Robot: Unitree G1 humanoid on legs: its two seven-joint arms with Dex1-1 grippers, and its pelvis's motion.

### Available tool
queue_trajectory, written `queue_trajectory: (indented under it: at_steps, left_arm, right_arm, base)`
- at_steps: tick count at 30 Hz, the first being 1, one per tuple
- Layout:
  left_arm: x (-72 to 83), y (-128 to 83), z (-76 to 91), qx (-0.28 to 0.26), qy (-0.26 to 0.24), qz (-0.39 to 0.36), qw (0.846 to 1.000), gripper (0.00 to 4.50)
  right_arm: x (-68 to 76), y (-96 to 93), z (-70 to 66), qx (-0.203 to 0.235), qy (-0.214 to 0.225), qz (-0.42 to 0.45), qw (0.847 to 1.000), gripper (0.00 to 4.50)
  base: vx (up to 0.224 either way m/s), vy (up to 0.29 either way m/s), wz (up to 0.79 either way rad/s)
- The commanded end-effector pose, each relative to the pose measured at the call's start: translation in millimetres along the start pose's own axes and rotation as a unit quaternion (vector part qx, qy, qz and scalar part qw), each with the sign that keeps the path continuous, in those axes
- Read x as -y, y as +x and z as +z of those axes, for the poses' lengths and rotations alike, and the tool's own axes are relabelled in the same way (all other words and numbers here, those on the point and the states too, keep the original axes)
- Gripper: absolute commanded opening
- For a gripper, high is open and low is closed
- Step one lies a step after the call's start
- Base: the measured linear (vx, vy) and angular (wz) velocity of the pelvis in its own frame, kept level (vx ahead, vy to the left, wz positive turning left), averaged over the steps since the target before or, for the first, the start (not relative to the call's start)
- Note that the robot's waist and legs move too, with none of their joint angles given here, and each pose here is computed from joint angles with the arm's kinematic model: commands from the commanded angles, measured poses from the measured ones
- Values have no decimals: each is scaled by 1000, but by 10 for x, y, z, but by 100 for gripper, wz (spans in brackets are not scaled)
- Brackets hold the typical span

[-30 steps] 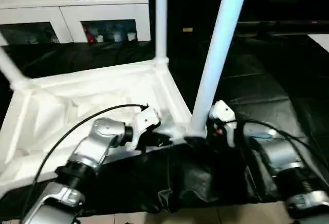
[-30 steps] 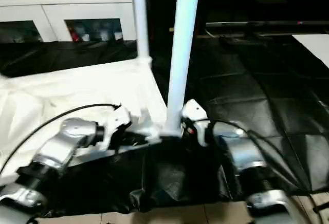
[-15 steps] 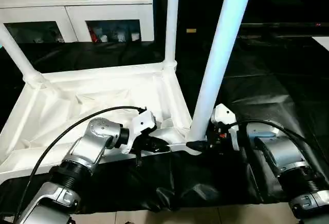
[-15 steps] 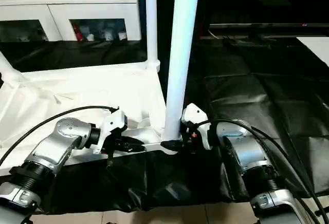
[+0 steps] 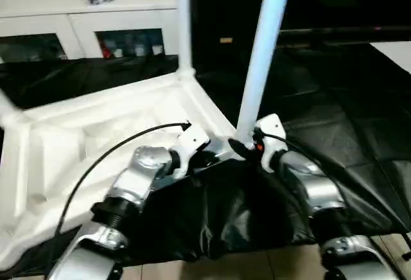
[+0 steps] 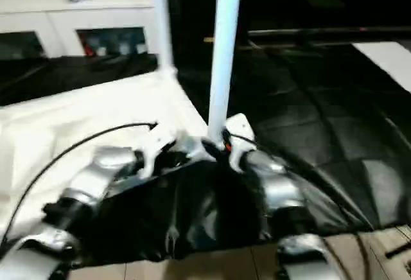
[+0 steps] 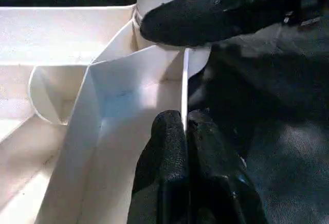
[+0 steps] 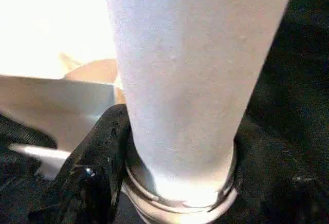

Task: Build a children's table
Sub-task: Rotate leg to tighten

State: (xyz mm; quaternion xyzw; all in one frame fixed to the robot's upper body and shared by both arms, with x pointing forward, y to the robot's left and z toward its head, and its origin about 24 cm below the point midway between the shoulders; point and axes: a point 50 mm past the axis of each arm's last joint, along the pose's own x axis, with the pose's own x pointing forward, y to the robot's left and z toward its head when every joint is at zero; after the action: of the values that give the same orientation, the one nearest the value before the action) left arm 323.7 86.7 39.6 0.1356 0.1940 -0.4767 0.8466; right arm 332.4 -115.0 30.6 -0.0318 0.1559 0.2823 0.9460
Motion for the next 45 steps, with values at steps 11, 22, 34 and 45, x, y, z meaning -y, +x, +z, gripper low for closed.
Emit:
queue_trajectory:
  at_steps: [11, 22, 34, 45]
  left_arm:
    - [158, 78, 267, 63, 38, -69, 995, 0]
    - [151, -184, 165, 57, 52, -173, 982, 0]
    - [140, -344, 64, 36, 51, -215, 975, 0]
    - [125, -307, 51, 35, 43, -191, 980, 0]
  right_arm:
    - [-288, 32, 13, 6, -22, 154, 988, 394]
    - [-60, -295, -39, -27, -63, 278, 958, 394]
    - [-27, -483, -114, -67, -79, 357, 928, 337]
    - [-141, -499, -202, -72, -56, 375, 922, 260]
  base:
    - [0, 0, 0]
    - [0, 0, 0]
    - [0, 0, 0]
    - [0, 0, 0]
